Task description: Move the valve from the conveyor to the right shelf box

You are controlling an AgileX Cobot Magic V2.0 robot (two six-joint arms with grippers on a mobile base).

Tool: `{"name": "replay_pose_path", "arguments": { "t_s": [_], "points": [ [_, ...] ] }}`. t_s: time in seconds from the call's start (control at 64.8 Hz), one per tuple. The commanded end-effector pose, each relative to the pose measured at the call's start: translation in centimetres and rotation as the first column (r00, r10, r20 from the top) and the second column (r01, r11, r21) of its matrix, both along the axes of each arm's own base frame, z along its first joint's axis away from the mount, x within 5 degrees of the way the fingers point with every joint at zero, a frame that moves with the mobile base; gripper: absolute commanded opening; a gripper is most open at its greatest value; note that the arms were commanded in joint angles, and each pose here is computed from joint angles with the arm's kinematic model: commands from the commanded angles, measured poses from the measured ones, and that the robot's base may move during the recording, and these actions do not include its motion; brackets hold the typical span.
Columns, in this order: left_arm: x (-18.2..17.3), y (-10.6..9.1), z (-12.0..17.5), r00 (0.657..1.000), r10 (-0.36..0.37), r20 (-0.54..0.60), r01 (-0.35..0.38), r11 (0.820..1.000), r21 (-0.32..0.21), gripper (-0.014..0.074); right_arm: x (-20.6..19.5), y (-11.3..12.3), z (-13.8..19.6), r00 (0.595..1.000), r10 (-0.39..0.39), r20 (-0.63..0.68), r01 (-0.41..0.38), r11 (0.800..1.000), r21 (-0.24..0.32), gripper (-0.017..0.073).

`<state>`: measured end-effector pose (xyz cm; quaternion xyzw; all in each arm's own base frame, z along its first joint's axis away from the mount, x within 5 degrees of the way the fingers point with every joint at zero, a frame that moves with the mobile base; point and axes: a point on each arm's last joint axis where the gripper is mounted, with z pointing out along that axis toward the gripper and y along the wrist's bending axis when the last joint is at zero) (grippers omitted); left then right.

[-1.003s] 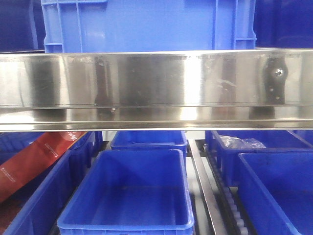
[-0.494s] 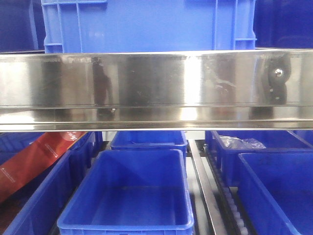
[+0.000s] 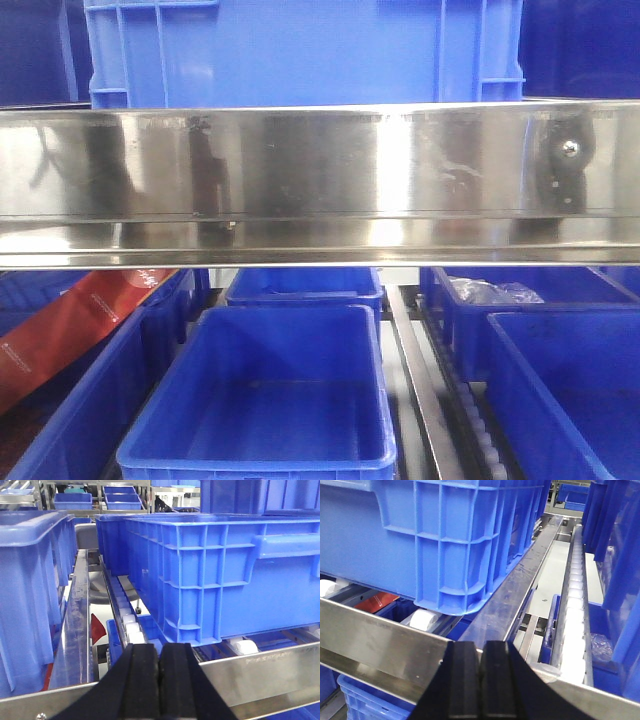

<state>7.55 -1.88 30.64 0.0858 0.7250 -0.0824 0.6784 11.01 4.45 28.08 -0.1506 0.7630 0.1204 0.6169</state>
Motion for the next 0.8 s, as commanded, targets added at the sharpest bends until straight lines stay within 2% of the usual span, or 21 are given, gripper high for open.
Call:
{"name": "replay_pose_path", "arguments": {
  "t_s": [0.0,0.386,0.432,0.494,0.602,0.71,0.787],
  "points": [
    [0.0,0.0,0.2,1.0,0.006,0.022,-0.006,1.0,-0.02,-0.0111,0.0,-0.1,0.2,0.999,-0.008,0.035,0.007,1.0,0.002,-0.0162],
    [0.0,0.0,0.2,1.0,0.006,0.022,-0.006,1.0,-0.02,-0.0111,0.0,-0.1,0.2,0.999,-0.008,0.035,0.007,1.0,0.002,-0.0162],
    [0.0,0.1,0.2,1.0,0.013,0.027,-0.013,1.0,0.006,-0.0111,0.0,-0.1,0.2,0.999,-0.008,0.035,0.007,1.0,0.002,-0.0162],
    [0.0,0.4,0.2,0.998,0.041,0.046,-0.044,0.996,0.076,-0.0111,0.0,-0.1,0.2,0.999,-0.008,0.035,0.007,1.0,0.002,-0.0162],
    [-0.4,1.1,-0.2,0.989,0.131,0.062,-0.132,0.991,0.019,-0.0111,0.0,-0.1,0.2,0.999,-0.008,0.035,0.007,1.0,0.002,-0.0162],
    [-1.1,1.9,-1.5,0.966,0.243,0.085,-0.245,0.969,0.013,-0.0111,0.0,-0.1,0.2,0.999,-0.008,0.035,0.007,1.0,0.002,-0.0162],
    [-1.6,2.2,-3.0,0.953,0.292,0.084,-0.294,0.956,0.013,-0.0111,0.0,-0.1,0.2,0.999,-0.008,0.035,0.007,1.0,0.002,-0.0162]
  ]
}}
